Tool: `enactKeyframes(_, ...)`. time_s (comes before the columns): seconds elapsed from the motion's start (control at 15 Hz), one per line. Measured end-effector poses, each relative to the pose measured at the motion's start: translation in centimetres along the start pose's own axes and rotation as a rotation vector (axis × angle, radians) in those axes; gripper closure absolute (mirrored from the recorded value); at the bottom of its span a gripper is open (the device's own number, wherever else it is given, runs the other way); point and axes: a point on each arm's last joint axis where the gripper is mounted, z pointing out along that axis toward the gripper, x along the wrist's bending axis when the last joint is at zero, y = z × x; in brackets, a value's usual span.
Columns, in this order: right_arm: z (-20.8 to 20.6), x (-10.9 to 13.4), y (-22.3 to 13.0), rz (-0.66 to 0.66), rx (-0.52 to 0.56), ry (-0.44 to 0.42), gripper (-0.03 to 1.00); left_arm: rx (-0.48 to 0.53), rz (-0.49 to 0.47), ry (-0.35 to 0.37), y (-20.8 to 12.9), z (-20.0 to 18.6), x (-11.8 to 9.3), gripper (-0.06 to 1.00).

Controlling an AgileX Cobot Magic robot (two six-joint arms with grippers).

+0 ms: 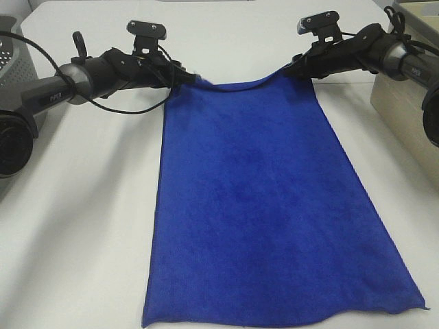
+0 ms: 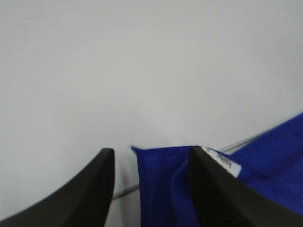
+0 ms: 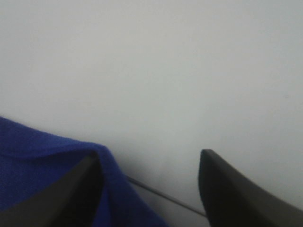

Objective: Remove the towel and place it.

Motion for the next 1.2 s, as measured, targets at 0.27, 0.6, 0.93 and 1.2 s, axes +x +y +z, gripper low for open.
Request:
enactKeyframes(0.27,-0.2,0.0,0.3,-0.038,-0.004,0.000,0.26,-0.038,0.001,0.032,0.4,0.0,0.2,0.32)
enactKeyframes(0.6,-0.5,0.1,0.7,-0.241,-0.017,0.022,0.26,-0.047,-0.007,0.039,0.4,0.0,0.2,0.33)
enactKeyframes(0.93,-0.8,1.4,-1.0,-0.226,0.136,0.216,0.26,0.011,-0.005,-0.034,1.2,-0.5,-0.4,0.33)
enactKeyframes(1.2,-1.8,1.3,-1.2,-0.214,0.282,0.210,0.26,0.045,0.004,-0.086,2.3,-1.2,-0.9,0.33)
